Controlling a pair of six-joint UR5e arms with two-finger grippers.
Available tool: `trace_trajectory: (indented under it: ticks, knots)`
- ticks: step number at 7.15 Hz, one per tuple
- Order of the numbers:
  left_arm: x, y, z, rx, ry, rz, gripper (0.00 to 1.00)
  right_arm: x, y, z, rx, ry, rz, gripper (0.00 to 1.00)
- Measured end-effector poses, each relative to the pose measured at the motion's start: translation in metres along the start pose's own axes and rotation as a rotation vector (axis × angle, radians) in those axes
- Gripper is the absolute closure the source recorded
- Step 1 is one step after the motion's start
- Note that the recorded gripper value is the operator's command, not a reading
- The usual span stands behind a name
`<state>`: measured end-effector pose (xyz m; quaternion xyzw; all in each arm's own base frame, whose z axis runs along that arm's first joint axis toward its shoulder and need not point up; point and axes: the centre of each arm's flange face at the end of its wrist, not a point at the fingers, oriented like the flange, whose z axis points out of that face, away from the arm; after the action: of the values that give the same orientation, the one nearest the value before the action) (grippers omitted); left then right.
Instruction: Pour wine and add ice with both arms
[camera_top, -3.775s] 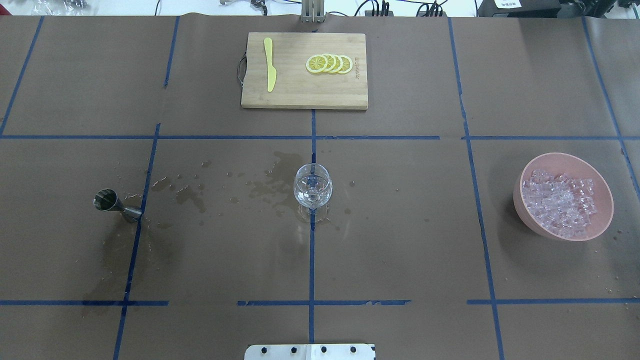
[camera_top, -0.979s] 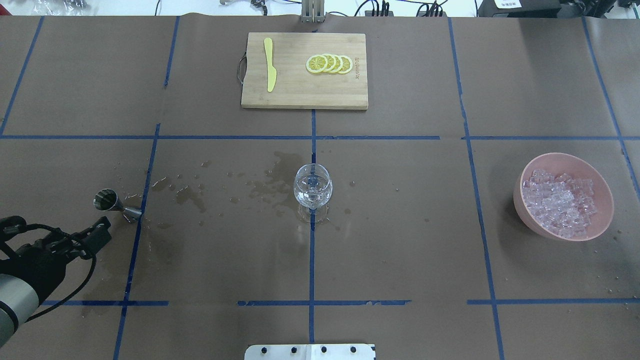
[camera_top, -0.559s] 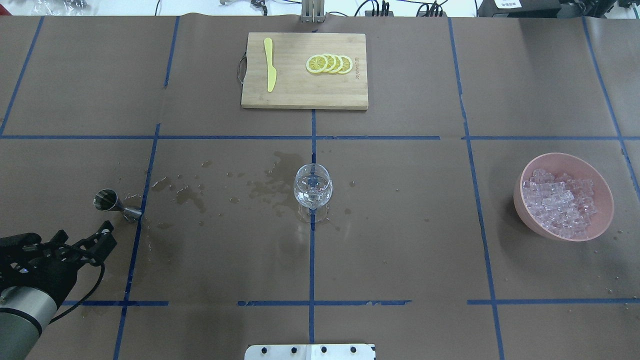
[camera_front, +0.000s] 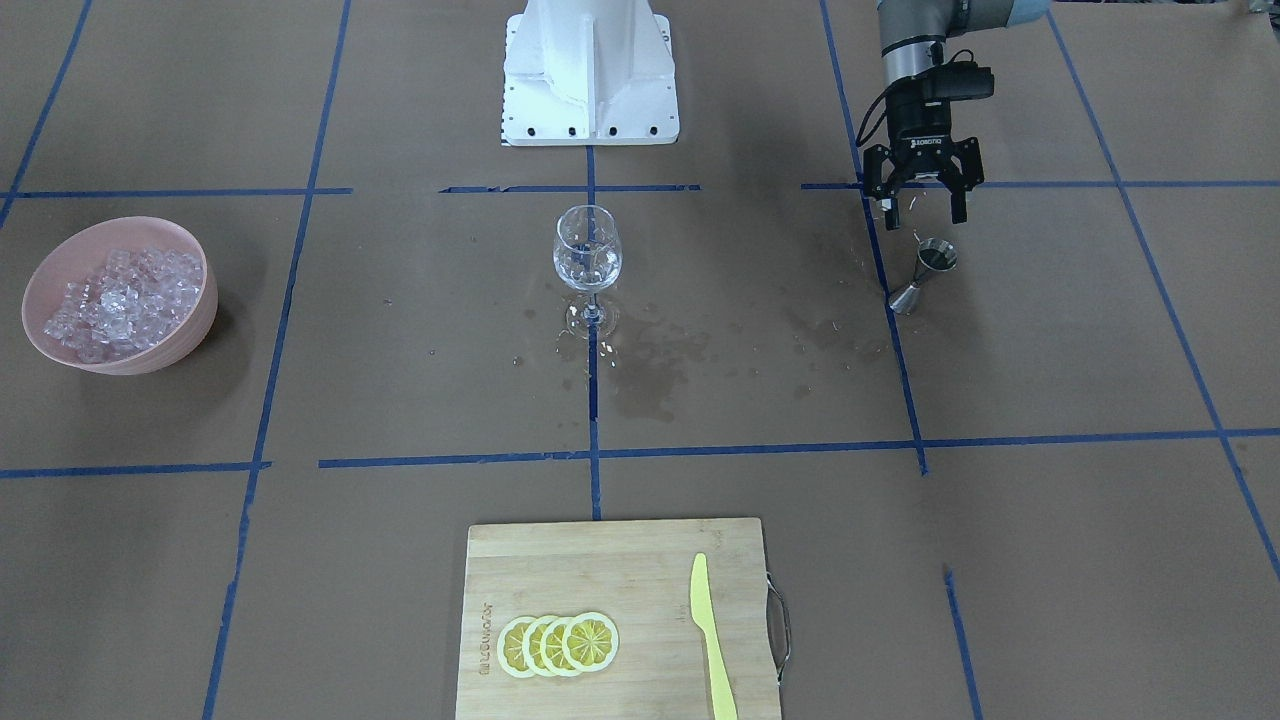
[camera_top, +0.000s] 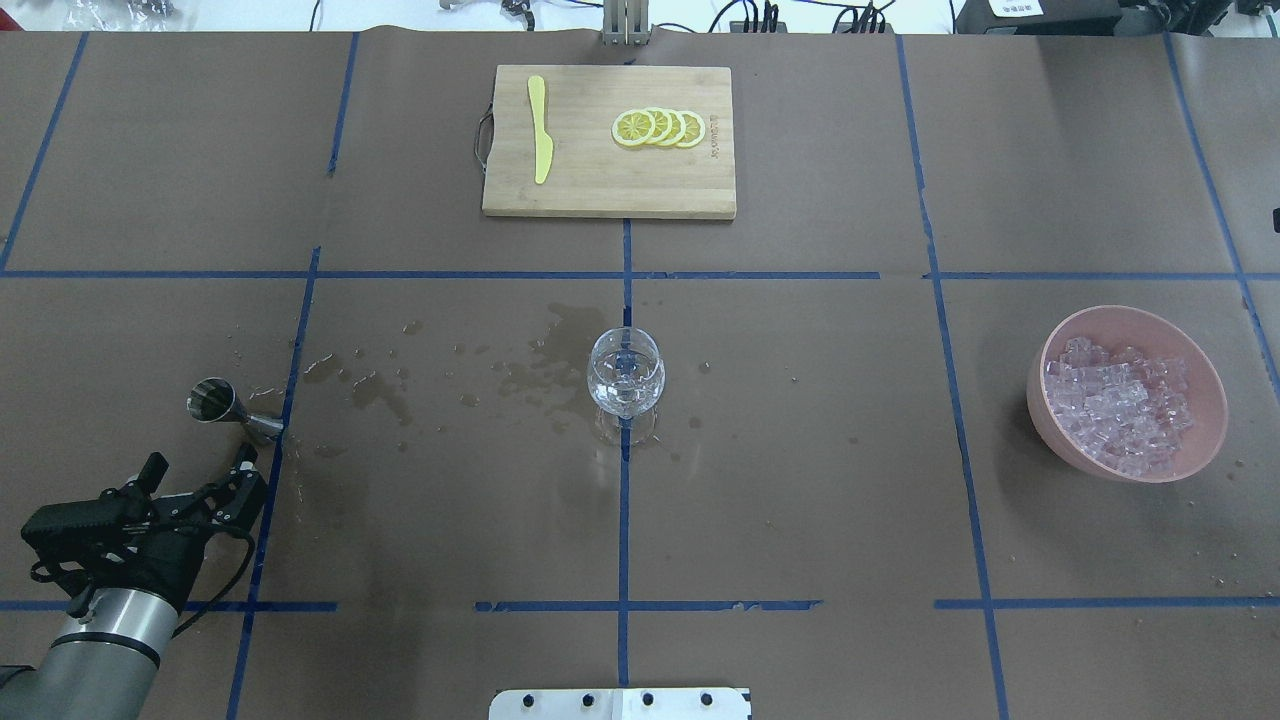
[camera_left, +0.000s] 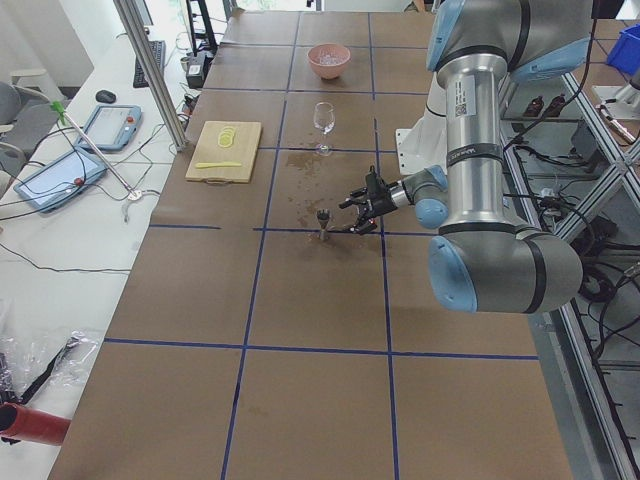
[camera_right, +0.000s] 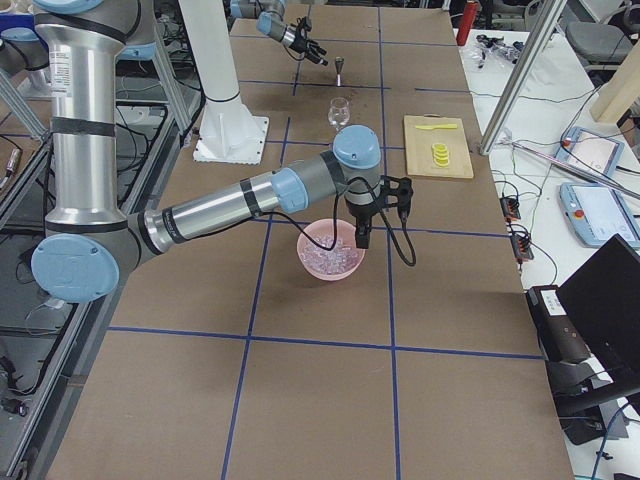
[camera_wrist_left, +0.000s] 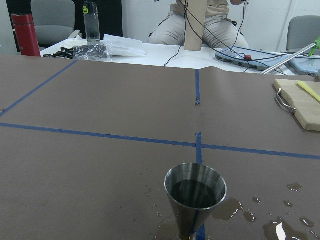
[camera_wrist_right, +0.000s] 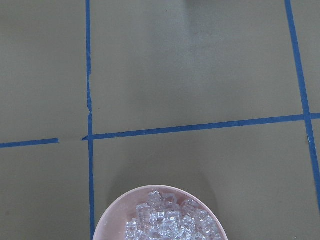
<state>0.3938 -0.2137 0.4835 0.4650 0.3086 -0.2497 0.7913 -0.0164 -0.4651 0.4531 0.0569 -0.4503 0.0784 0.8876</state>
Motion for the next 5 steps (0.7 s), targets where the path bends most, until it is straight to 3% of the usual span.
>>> trace_trajectory:
  ticks: [3, 5]
  knots:
    - [0.012, 0.043, 0.022, 0.075, 0.0, 0.051, 0.07, -0.002, 0.002, 0.003, -0.006, 0.0, -0.003, 0.0]
    - [0.016, 0.05, 0.031, 0.102, -0.004, 0.057, 0.08, -0.002, 0.003, 0.003, -0.007, 0.001, -0.004, 0.0]
